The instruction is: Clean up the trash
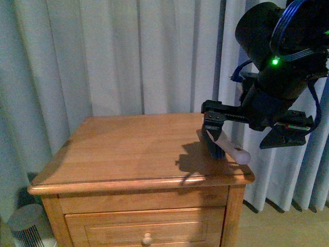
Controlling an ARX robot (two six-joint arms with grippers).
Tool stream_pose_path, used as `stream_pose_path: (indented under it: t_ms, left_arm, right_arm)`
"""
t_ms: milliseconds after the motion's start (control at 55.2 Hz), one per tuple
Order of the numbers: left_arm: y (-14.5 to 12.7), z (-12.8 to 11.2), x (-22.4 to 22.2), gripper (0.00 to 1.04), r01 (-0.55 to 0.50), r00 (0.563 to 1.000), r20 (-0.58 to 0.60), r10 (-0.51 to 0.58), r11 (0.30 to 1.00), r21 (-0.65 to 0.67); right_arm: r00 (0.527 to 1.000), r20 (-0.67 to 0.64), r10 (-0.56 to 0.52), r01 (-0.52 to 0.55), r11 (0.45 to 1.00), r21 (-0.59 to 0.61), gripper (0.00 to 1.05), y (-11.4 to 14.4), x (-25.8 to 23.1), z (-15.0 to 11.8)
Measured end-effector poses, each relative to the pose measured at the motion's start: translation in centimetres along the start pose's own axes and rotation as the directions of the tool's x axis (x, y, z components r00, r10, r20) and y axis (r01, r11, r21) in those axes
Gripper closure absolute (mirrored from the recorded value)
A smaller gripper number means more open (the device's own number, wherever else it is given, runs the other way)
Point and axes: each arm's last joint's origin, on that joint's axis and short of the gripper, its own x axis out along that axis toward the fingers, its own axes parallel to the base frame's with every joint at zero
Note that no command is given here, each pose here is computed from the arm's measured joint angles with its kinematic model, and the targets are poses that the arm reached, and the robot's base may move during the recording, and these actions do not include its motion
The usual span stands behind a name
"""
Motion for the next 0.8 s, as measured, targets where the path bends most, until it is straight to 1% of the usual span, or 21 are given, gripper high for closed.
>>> stream_pose_path:
  t_ms: [471,507,525,543,597,688,724,742,796]
  left_arm:
    - [0.0,0.0,0.0,0.77,0.000,1.000,0.000,0.000,1.000,0.000]
    - [0.0,0.0,0.0,0.77,0.000,1.000,0.000,0.000,1.000,0.000]
    - [0.0,0.0,0.0,0.77,0.000,1.000,0.000,0.000,1.000,0.000]
    - [0.0,0.0,0.0,0.77,0.000,1.000,0.000,0.000,1.000,0.000]
    - [0.0,0.0,0.0,0.77,0.000,1.000,0.000,0.000,1.000,0.000]
    - [0.0,0.0,0.0,0.77,0.000,1.000,0.000,0.000,1.000,0.000]
    - [0.0,0.0,0.0,0.77,0.000,1.000,0.000,0.000,1.000,0.000]
    - [0.0,0.0,0.0,0.77,0.000,1.000,0.000,0.000,1.000,0.000]
    - [0.0,0.0,0.0,0.77,0.000,1.000,0.000,0.000,1.000,0.000]
  right_arm:
    - [0.999,-0.032,0.009,-0.008,1.000,0.026,0.08,0.1,2.3,-0.7]
    - [0.999,-0.035,0.007,-0.007,1.000,0.027,0.12,0.1,2.4,-0.8]
    - [0.999,-0.037,0.006,-0.005,1.000,0.027,0.16,0.1,2.5,-0.8]
    - [0.999,-0.038,0.006,-0.005,1.000,0.027,0.17,0.1,2.5,-0.8]
    - [0.999,-0.045,0.004,-0.002,1.000,0.026,0.27,0.0,2.8,-1.0]
    - [0.999,-0.050,0.001,0.000,1.000,0.026,0.48,0.0,3.3,-1.2]
    - [0.999,-0.051,0.001,0.001,1.000,0.028,0.54,0.0,3.3,-1.2]
    - [0.999,-0.051,0.001,0.001,1.000,0.028,0.60,0.0,3.4,-1.2]
    - [0.999,-0.051,0.001,0.001,1.000,0.027,0.70,0.0,3.4,-1.2]
